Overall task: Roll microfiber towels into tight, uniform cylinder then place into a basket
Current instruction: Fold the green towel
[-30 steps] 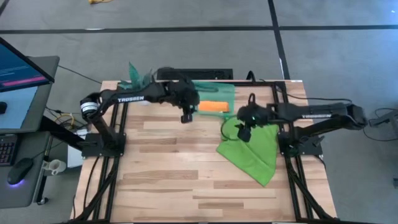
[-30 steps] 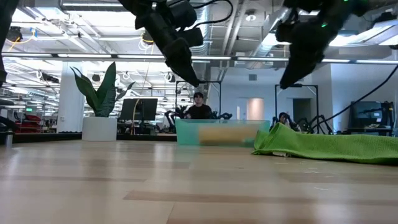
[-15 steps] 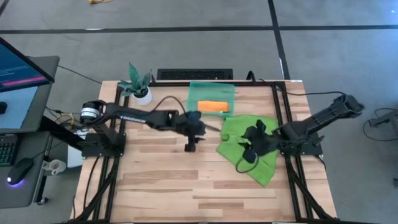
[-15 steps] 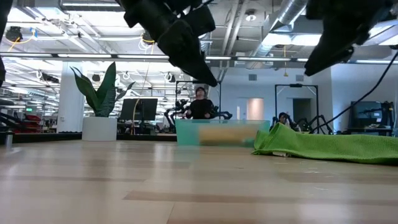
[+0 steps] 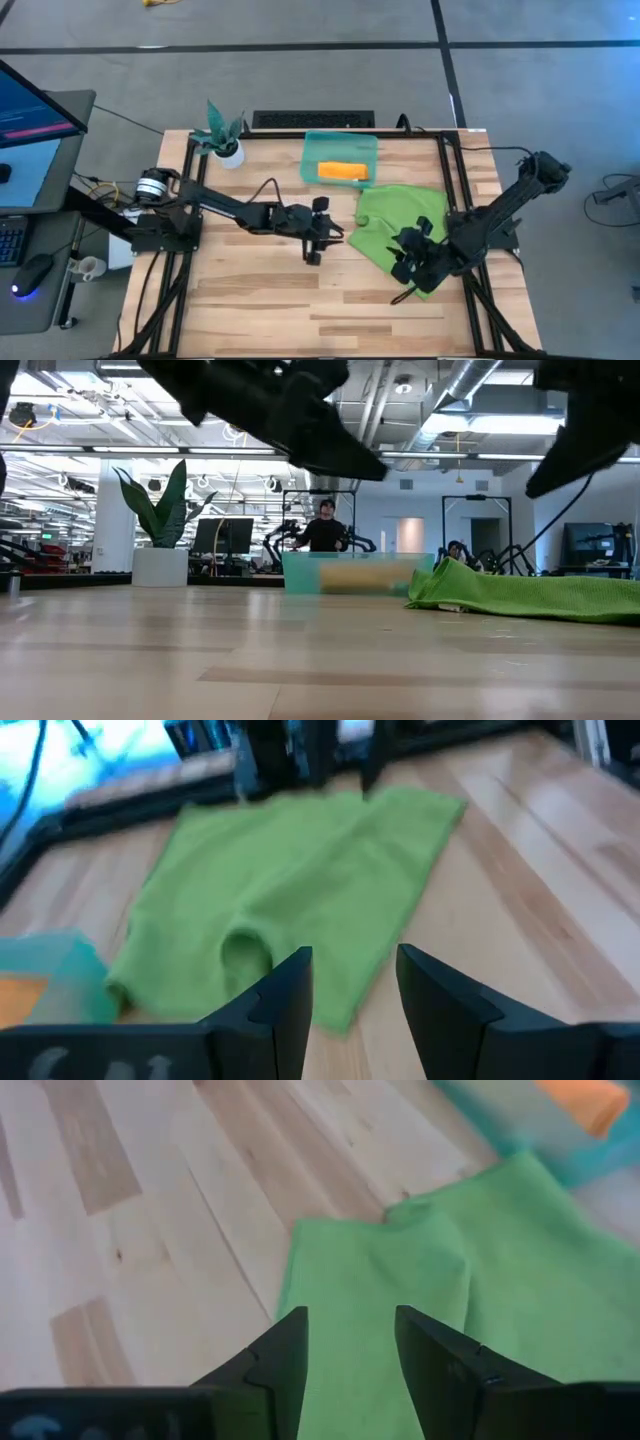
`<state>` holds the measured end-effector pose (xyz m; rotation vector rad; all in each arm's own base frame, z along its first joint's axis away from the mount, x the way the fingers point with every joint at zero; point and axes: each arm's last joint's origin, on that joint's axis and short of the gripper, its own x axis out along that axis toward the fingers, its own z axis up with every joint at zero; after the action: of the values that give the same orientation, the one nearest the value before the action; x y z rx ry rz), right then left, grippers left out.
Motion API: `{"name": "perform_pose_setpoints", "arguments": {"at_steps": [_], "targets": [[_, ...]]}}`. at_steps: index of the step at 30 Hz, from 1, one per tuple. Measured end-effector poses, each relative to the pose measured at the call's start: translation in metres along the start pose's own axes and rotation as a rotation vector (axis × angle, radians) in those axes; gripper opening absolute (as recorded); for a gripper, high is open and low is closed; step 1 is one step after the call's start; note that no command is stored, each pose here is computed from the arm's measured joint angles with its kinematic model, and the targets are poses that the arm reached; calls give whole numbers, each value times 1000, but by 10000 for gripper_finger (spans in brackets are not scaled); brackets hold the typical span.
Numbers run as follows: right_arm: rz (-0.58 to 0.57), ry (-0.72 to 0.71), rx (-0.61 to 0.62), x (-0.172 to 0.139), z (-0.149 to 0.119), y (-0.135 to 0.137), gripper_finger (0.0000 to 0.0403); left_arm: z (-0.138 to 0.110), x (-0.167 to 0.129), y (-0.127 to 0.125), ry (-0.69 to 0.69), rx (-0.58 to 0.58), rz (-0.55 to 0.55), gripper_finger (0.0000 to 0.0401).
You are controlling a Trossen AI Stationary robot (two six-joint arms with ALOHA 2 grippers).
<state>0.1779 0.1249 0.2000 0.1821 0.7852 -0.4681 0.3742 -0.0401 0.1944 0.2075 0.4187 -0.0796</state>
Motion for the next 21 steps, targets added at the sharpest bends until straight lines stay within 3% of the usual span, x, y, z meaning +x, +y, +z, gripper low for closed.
{"name": "perform_pose_setpoints", "arguments": {"at_steps": [8,14,17,21], "targets": [[-56,39,-12,13,-19,12,170,-19,51,-7,13,34,-2,139],[-64,41,1,14,-18,11,173,-30,95,-5,37,26,14,139],[-63,42,-1,13,-18,11,173,-35,113,-4,85,24,68,139],[-64,43,-4,13,-19,11,173,-44,120,-4,248,10,80,139]]}}
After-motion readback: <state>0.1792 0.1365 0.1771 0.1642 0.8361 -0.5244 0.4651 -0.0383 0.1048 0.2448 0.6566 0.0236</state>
